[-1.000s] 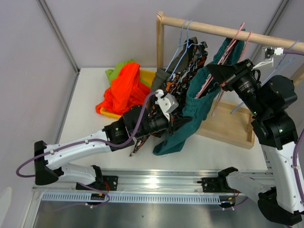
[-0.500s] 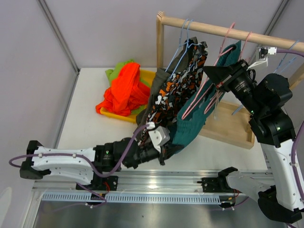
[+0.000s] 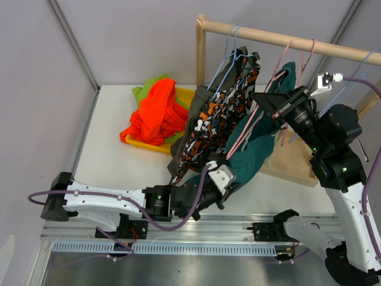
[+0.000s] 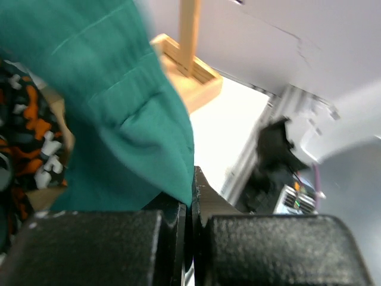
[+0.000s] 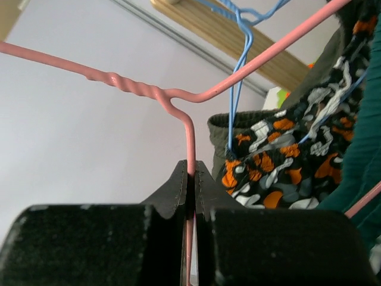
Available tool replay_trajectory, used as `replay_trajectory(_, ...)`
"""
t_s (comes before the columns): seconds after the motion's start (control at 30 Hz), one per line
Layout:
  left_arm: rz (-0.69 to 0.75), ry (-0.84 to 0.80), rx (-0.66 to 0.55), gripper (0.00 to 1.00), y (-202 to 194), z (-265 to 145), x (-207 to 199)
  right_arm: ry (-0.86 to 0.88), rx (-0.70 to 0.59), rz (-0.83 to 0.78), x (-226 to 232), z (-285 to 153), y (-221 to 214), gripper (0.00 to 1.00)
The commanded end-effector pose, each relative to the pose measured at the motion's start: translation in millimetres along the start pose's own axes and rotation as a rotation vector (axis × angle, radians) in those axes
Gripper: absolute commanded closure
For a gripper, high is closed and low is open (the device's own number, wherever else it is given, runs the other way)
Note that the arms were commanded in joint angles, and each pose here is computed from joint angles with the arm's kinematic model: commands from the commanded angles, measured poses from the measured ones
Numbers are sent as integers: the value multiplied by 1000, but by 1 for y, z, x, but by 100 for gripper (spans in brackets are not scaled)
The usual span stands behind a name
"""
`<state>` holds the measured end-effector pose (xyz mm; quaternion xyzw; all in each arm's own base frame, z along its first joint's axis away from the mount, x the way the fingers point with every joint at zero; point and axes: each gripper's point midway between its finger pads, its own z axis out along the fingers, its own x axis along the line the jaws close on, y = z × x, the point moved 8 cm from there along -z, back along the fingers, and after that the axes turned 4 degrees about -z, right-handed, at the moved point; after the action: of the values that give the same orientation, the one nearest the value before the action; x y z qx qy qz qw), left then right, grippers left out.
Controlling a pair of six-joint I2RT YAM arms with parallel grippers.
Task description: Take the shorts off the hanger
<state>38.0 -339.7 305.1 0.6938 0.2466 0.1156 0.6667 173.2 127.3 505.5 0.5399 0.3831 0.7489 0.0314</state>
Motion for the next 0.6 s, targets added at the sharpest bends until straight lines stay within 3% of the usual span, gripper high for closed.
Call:
replay_trajectory(0.0,-19,126,-119,100,42,10,9,199,-18,112,27,-29,1,100)
replay_trajectory(0.23,-45,318,-277,100,70,5,35,255,18,428,29,-52,-10,100)
replay_trajectory(0.47,-36,360,-274,100,57,6,42,321,-17,714,32,-51,-1,100)
replay_trajectory(0.57,-2,391,-273,100,52,9,46,356,-52,751,41,-56,8,100)
